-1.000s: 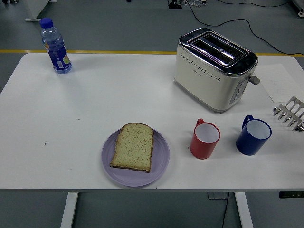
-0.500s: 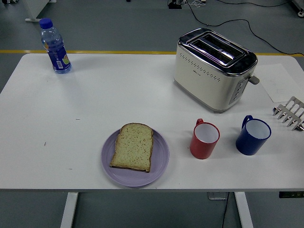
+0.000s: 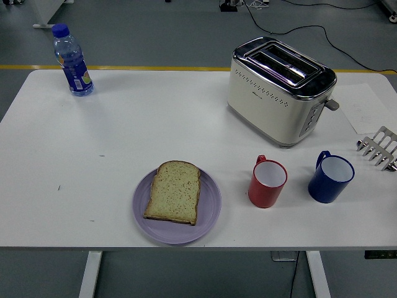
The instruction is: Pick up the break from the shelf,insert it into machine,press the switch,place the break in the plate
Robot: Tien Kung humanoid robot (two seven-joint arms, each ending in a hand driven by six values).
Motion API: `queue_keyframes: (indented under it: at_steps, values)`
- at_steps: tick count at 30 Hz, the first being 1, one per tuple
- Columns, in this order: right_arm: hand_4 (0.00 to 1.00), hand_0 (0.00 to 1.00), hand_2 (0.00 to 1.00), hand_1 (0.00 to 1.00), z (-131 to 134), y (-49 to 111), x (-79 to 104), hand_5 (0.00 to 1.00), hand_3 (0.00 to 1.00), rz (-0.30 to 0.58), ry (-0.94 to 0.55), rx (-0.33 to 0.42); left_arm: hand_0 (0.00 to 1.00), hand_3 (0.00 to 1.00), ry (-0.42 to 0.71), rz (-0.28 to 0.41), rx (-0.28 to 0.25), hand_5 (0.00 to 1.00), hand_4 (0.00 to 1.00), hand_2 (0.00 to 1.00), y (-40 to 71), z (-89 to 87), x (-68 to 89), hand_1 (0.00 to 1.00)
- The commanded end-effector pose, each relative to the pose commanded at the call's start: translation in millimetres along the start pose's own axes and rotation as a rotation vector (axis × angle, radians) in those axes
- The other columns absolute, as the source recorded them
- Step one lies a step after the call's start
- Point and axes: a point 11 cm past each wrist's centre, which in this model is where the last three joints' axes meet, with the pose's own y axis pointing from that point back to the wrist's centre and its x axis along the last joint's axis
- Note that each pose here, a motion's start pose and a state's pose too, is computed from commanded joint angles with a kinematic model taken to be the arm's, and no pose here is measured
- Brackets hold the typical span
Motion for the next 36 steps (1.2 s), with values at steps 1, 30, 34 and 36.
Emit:
queue_keyframes:
  at_steps: [1,30,34,36]
  values:
    - [0.534,0.811,0.753,0.765,1,-0.2,-1.0,0.359,0.712,-0.001,-0.002,-0.002,0.685,0.565,0.004,-0.001,-0.003,0.833,0.279,0.675,0.1,1.1,-0.1,0.692]
    - [0.536,0.803,0.748,0.759,0,-3.9,-4.2,0.362,0.705,0.005,-0.023,0.015,0.684,0.563,0.01,0.001,-0.023,0.834,0.279,0.675,1.8,12.7,0.6,0.693]
    - [0.536,0.803,0.748,0.759,0,-4.3,-4.2,0.362,0.705,0.005,-0.025,0.011,0.684,0.563,0.01,0.001,-0.025,0.834,0.279,0.675,1.9,13.6,0.9,0.693]
    - [0.535,0.8,0.747,0.757,1,-4.5,-4.7,0.365,0.7,0.003,-0.025,0.008,0.685,0.563,0.011,0.001,-0.026,0.835,0.28,0.675,2.0,14.2,0.9,0.693]
